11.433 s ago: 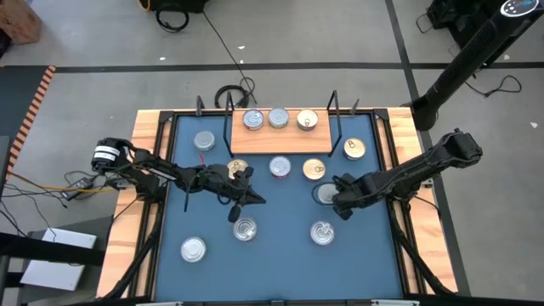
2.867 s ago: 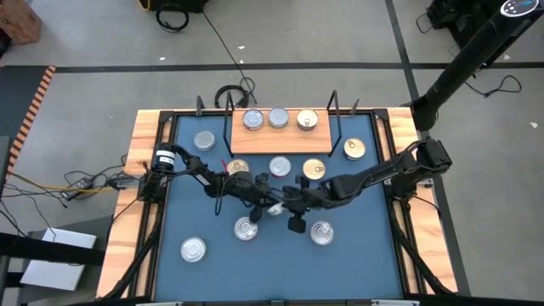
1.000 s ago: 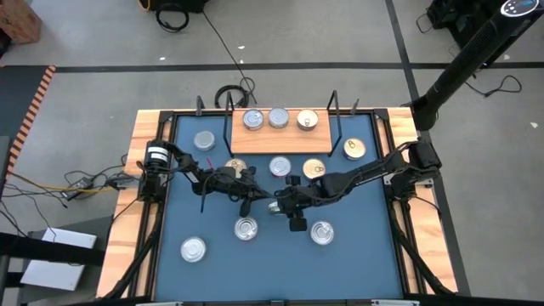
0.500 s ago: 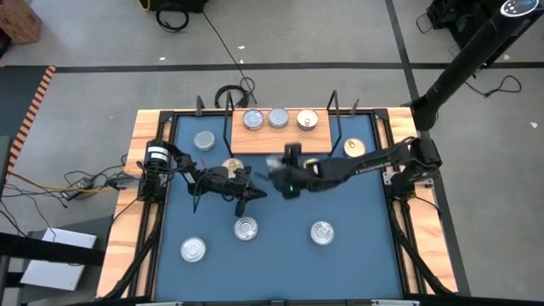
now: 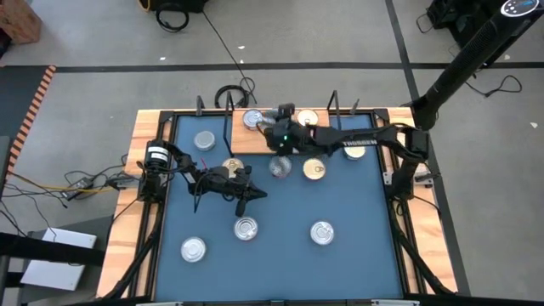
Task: Stack canned seafood by type on shelf
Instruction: Stack the green tuna can on top of the other green tuna can on the shelf, then stack the blue tuna can on top of the other blue tuna can on the shelf
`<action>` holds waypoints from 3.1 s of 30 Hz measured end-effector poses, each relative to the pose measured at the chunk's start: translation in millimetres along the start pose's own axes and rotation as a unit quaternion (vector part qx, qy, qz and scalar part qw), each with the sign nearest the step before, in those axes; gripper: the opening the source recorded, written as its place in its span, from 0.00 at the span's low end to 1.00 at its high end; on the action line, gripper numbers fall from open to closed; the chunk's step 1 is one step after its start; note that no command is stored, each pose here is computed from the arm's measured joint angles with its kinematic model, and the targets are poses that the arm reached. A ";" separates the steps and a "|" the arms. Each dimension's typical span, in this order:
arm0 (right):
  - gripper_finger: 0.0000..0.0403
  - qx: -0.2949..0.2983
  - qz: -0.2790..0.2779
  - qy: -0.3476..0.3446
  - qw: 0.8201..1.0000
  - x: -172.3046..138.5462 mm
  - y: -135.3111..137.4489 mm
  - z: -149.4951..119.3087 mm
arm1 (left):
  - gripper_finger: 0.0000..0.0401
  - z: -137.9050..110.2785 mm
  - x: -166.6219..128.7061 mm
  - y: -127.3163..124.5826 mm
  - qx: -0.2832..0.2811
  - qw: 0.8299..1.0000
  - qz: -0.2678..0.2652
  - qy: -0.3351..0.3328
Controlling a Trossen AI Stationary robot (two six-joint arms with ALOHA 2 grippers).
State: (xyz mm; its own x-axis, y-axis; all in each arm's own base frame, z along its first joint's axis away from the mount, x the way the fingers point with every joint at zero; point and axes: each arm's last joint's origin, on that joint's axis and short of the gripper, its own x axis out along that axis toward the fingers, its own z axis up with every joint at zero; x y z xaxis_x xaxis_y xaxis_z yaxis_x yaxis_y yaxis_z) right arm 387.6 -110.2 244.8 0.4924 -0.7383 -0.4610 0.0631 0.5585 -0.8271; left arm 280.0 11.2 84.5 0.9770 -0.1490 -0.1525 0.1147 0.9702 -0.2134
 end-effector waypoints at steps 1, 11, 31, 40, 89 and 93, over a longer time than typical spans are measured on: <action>0.36 -0.006 0.008 0.003 1.000 5.8 -1.5 -4.5 | 0.01 -0.1 0.0 0.0 0.000 1.000 0.000 0.000; 0.36 -0.063 0.015 0.039 0.997 61.8 8.3 -31.1 | 0.01 -0.7 -0.8 0.9 0.000 1.000 0.003 0.003; 0.61 -0.066 0.031 0.059 0.996 70.3 14.2 -38.7 | 0.01 -0.7 -0.9 1.0 0.000 1.000 0.001 0.003; 0.62 -0.051 0.019 0.069 0.996 68.1 10.6 -39.3 | 0.01 -0.7 -0.9 1.0 0.000 1.000 0.001 0.003; 0.43 0.055 0.033 0.056 0.996 3.9 -23.0 -31.4 | 0.01 -1.1 -0.9 0.0 -0.003 1.000 -0.018 0.008; 0.23 0.100 0.060 0.044 0.992 -35.9 -32.0 -29.0 | 0.01 -0.6 -0.9 -0.5 -0.001 1.000 -0.025 0.005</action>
State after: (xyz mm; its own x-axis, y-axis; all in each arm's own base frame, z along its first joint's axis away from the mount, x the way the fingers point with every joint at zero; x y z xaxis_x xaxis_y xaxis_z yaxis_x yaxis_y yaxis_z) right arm 342.8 -112.5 278.4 0.4290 -0.6874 -0.5861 0.1840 0.7017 -0.6883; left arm 278.9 10.8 84.2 0.9681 -0.1993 -0.1521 0.1627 0.9610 -0.2237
